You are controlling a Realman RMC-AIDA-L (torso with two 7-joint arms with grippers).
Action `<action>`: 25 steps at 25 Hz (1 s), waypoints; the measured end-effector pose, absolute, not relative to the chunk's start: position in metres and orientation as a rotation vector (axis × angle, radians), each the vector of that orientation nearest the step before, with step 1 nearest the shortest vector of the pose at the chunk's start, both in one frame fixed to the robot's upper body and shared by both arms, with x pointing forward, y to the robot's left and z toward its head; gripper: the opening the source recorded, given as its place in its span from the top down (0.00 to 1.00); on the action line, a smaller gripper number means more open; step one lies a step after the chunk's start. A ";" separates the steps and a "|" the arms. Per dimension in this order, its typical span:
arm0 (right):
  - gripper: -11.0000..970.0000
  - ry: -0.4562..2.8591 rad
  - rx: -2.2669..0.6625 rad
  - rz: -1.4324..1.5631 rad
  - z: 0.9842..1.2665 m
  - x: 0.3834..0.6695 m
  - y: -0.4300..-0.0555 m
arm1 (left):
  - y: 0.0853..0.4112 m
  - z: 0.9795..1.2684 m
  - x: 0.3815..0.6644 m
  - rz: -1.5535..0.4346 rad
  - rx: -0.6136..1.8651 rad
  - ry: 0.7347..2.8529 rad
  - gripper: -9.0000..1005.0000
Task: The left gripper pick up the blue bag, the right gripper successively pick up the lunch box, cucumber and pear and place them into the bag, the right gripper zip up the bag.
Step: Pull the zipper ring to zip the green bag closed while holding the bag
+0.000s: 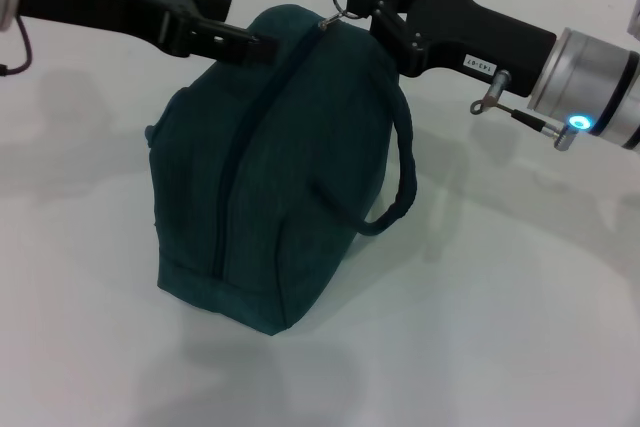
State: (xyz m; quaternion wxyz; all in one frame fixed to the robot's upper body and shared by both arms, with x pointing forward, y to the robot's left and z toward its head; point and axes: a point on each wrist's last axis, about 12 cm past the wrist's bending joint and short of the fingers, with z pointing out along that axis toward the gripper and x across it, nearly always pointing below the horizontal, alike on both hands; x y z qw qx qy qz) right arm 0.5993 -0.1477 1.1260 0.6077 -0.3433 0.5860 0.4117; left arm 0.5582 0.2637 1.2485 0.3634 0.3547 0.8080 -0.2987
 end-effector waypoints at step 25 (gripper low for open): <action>0.98 1.354 -0.779 0.947 1.126 0.601 -0.151 | 0.225 1.239 0.543 -0.738 0.888 2.150 0.14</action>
